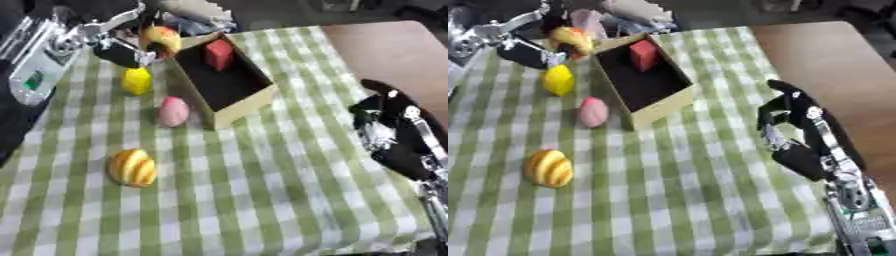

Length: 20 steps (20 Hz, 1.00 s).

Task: Pick up objects on the table and place them in the box.

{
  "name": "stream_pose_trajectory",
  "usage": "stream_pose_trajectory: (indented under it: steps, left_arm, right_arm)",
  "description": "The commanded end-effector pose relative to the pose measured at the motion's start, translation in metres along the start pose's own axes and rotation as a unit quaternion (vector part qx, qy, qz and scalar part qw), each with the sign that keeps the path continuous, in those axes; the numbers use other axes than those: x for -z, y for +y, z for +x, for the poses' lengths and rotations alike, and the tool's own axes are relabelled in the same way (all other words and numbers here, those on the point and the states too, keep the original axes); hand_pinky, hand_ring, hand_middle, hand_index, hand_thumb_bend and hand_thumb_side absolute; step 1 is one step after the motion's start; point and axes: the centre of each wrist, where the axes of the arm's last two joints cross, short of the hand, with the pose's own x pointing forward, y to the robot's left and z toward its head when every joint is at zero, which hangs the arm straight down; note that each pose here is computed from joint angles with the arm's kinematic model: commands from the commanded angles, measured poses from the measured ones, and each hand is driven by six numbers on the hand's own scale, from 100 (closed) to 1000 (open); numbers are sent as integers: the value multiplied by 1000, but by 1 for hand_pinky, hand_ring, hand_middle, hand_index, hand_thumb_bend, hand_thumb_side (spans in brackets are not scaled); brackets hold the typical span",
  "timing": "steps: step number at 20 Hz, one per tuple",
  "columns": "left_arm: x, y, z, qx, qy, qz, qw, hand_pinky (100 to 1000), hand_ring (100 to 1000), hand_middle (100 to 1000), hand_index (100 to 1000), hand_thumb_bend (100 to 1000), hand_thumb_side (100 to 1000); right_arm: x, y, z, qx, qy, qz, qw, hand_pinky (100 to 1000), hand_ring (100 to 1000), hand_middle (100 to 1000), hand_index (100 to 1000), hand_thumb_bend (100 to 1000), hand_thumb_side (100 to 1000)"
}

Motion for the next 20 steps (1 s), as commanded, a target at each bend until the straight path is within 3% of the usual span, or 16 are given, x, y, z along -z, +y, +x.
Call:
stream_pose_trajectory:
  steps: [1,9,12,15,17,20]
  left_arm:
    - [13,-4,-1,14,7,-6,1000,641,471,458,626,229,166]
    - [36,-36,16,18,5,-12,1000,650,498,486,655,284,167]
    - [38,-39,21,15,8,5,1000,669,542,536,702,318,239]
    - [37,-39,24,14,1,9,1000,711,631,644,800,358,379]
    - [34,-33,25,13,-8,7,1000,716,639,659,814,357,386]
    - [18,-10,21,22,-28,8,999,714,610,627,802,318,310]
  right_arm:
    - [7,5,7,5,-20,26,999,590,718,575,911,100,427]
    - [15,16,12,13,-36,61,997,589,718,575,913,100,421]
    - [16,18,12,14,-38,67,997,589,718,575,913,100,419]
    - [16,18,11,14,-37,68,997,589,718,575,913,100,418]
    - [16,18,11,13,-36,68,997,589,718,575,913,100,418]
    - [15,16,9,9,-32,64,997,589,718,575,913,100,417]
